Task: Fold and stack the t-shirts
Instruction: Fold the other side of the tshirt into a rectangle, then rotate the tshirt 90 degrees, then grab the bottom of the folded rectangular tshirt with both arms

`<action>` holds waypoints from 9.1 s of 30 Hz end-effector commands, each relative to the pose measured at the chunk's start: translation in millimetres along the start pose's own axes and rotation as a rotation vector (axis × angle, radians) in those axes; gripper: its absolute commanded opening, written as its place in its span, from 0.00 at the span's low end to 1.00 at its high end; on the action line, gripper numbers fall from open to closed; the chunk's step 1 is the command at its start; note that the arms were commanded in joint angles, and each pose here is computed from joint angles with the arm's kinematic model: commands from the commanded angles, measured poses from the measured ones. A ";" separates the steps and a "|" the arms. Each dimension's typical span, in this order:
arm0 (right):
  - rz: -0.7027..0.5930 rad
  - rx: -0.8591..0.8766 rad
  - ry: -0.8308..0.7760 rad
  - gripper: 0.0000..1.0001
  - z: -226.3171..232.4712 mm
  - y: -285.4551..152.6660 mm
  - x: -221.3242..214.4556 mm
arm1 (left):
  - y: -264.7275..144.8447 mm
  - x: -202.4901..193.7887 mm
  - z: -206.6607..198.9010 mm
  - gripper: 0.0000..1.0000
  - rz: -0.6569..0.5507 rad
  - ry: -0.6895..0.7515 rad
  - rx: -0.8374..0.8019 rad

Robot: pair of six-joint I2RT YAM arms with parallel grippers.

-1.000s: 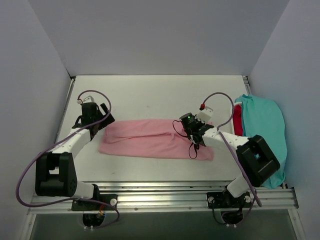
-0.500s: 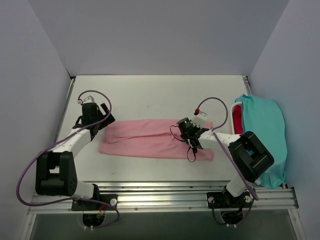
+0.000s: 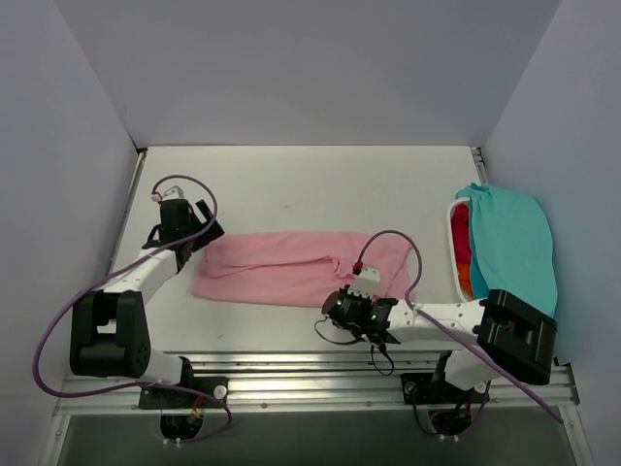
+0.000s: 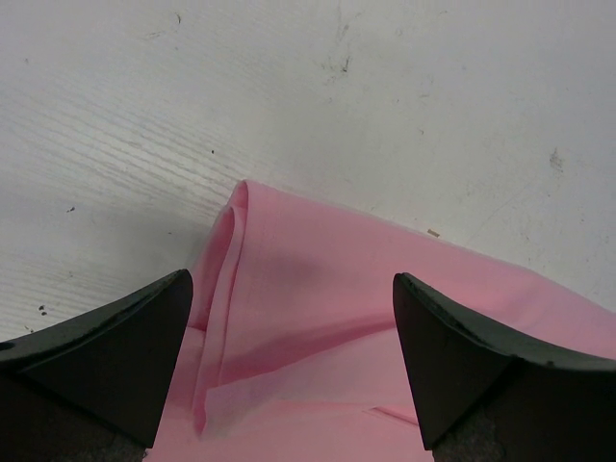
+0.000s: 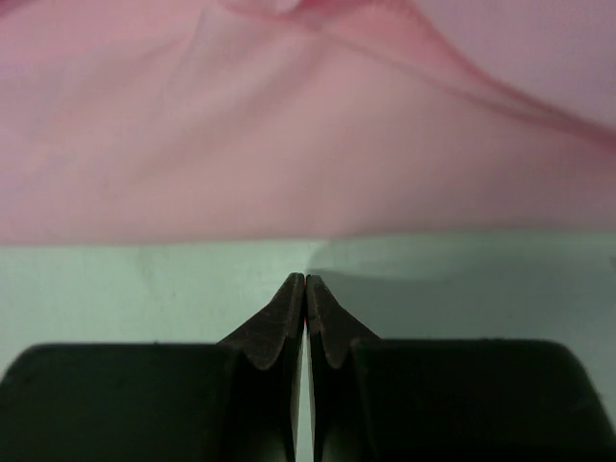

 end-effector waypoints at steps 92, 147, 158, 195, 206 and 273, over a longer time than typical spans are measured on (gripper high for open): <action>0.076 0.413 0.214 0.98 181.2 112.4 67.9 | -41.0 12.8 -5.5 0.94 -0.093 -0.025 -0.106; -0.056 -0.147 0.221 0.00 -60.7 34.2 37.0 | -34.4 -166.5 -97.2 0.94 0.259 0.207 -0.298; -0.047 -0.150 0.209 0.78 -63.4 26.6 35.0 | -66.6 -169.9 -107.0 0.94 0.260 0.229 -0.351; -0.053 -0.092 0.215 0.08 -84.7 -9.4 -1.3 | -83.8 -263.0 -107.1 0.53 0.393 0.310 -0.302; -0.050 -0.094 0.208 0.02 -84.6 -7.6 -1.9 | -88.6 -265.1 -95.1 0.02 0.385 0.320 -0.256; -0.048 -0.063 0.186 0.50 -71.0 -9.4 -2.2 | -151.3 -248.9 -49.9 0.83 0.390 0.271 -0.317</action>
Point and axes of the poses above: each gripper's point midway between its finger pads, its own y axis out along the fingers, its own z axis along the line the jaws close on, x = y × z, the point moved 10 cm from there along -y, back along the fingers, and after that the axes turned 9 degrees about -y, right-handed, at the moved point
